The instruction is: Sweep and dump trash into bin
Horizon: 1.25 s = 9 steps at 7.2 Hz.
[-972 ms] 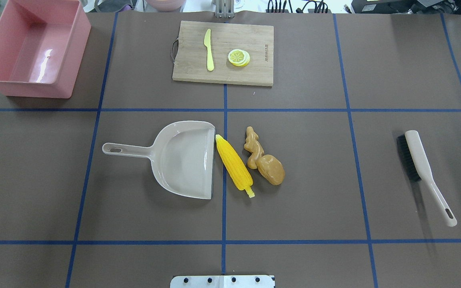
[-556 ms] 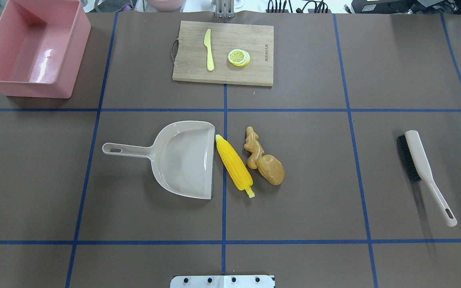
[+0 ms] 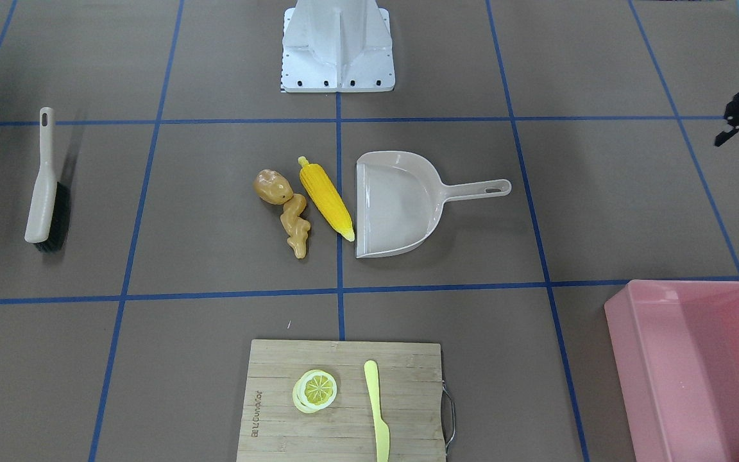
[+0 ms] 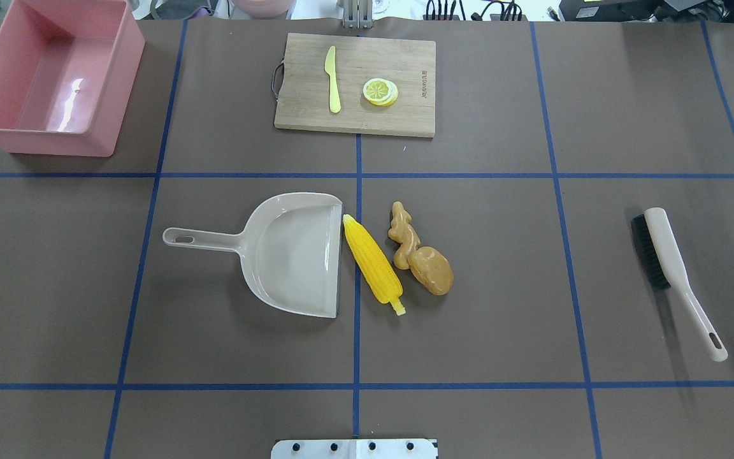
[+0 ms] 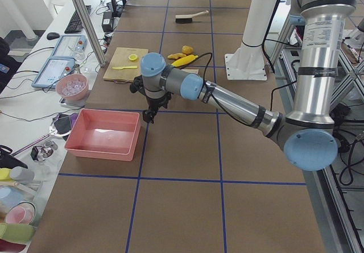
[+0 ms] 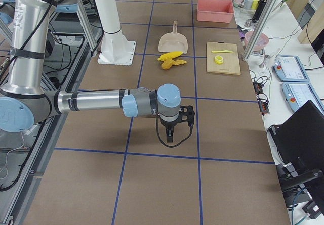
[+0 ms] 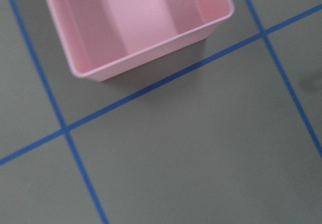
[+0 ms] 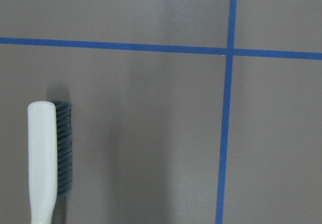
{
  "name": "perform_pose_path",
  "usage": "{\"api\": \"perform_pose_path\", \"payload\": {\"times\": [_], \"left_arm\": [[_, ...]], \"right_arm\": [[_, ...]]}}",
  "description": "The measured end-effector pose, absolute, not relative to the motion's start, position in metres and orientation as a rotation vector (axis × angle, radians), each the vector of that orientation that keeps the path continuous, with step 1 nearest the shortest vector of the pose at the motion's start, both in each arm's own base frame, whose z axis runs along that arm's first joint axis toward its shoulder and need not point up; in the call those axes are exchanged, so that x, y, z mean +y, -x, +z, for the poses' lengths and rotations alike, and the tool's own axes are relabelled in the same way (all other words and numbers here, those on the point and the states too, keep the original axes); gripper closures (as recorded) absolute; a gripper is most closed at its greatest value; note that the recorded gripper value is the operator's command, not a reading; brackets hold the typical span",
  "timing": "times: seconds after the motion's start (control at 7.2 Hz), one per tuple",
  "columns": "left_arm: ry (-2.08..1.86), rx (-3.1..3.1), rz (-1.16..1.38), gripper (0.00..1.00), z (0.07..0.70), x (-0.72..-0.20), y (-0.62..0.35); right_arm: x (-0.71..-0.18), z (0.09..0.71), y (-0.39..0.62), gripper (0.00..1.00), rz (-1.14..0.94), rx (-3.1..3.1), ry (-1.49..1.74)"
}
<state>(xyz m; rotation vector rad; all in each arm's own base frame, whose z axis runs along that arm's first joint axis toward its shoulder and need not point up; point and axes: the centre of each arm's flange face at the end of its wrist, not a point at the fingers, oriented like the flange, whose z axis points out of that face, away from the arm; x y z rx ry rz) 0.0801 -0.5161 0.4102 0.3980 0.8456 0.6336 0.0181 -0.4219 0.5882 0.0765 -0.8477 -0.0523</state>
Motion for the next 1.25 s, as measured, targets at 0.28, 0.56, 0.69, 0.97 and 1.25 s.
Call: {"api": "perform_pose_path", "payload": {"times": [0.28,0.56,0.69,0.97,1.25], "left_arm": [[-0.519,0.849,0.828,0.02,0.337,-0.531,-0.165],[-0.639,0.87,0.941,0.02,0.304,-0.523,-0.203],[-0.692,0.891,1.005,0.02,0.29,-0.513,-0.228],[-0.764,0.927,1.1,0.02,0.263,-0.494,-0.265],[-0.817,0.949,1.156,0.02,0.242,-0.481,-0.286]], "right_arm": [[-0.422,0.572,-0.003,0.0,-0.097,-0.896,-0.086],[-0.423,0.561,0.011,0.0,-0.129,-0.901,-0.093],[-0.426,0.55,0.027,0.0,-0.118,-0.899,-0.075],[-0.431,0.51,0.078,0.0,-0.06,-0.871,-0.03],[-0.415,0.491,0.114,0.07,-0.039,-0.855,0.007]]}}
